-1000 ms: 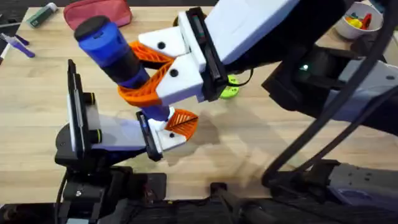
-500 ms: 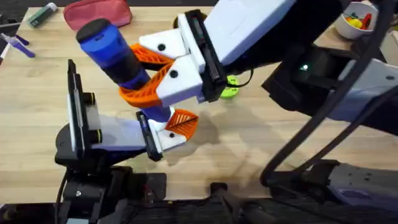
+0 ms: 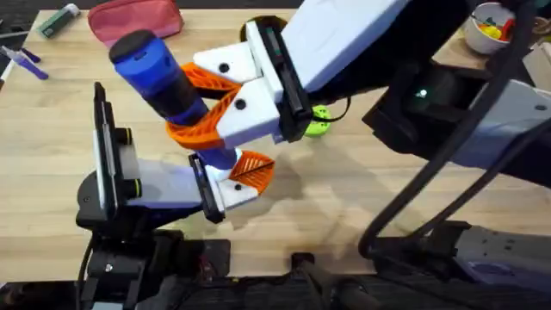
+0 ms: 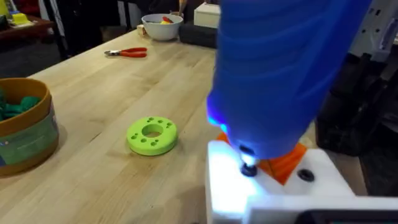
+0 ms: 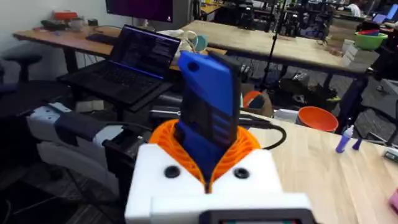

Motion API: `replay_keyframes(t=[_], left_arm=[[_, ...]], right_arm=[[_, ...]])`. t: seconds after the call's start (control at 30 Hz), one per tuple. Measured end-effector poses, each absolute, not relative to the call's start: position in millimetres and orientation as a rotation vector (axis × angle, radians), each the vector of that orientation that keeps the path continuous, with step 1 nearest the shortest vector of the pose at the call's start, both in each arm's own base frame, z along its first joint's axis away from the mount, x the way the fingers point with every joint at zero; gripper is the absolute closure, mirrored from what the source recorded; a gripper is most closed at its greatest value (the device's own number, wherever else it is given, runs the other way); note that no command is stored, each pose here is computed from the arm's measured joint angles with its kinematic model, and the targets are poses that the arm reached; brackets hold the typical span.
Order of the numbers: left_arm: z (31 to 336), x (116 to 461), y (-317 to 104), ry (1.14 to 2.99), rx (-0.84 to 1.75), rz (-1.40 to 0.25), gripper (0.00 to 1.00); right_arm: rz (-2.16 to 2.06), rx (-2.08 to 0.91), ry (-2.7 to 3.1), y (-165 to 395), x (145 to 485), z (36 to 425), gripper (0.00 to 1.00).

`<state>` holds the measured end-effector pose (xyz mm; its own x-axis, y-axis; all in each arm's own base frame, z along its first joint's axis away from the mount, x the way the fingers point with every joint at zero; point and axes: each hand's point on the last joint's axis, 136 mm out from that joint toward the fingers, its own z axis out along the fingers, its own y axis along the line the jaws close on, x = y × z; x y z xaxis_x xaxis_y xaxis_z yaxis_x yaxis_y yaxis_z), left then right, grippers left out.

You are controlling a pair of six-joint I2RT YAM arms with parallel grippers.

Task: Pick up the gripper from the table and insert it into the empty holder that is missing its gripper. Then pick up a screw, insert it into the mounting hole, and use the screwdriver to tighten it. Finally, clean up the table by picking up the vegetable and placing it into the bucket.

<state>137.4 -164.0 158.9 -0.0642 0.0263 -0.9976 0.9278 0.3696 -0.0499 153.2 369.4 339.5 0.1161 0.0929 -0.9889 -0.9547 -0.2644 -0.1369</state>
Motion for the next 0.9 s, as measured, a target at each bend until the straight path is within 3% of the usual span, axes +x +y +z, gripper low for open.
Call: replay_keyframes(t=[0.9], left_arm=[[159.0,137.7,-163.9,1.434,0.922,-0.946,0.984]], right_arm=[[1.331,-1.367,0.844,369.0,156.8,351.8,0.972]])
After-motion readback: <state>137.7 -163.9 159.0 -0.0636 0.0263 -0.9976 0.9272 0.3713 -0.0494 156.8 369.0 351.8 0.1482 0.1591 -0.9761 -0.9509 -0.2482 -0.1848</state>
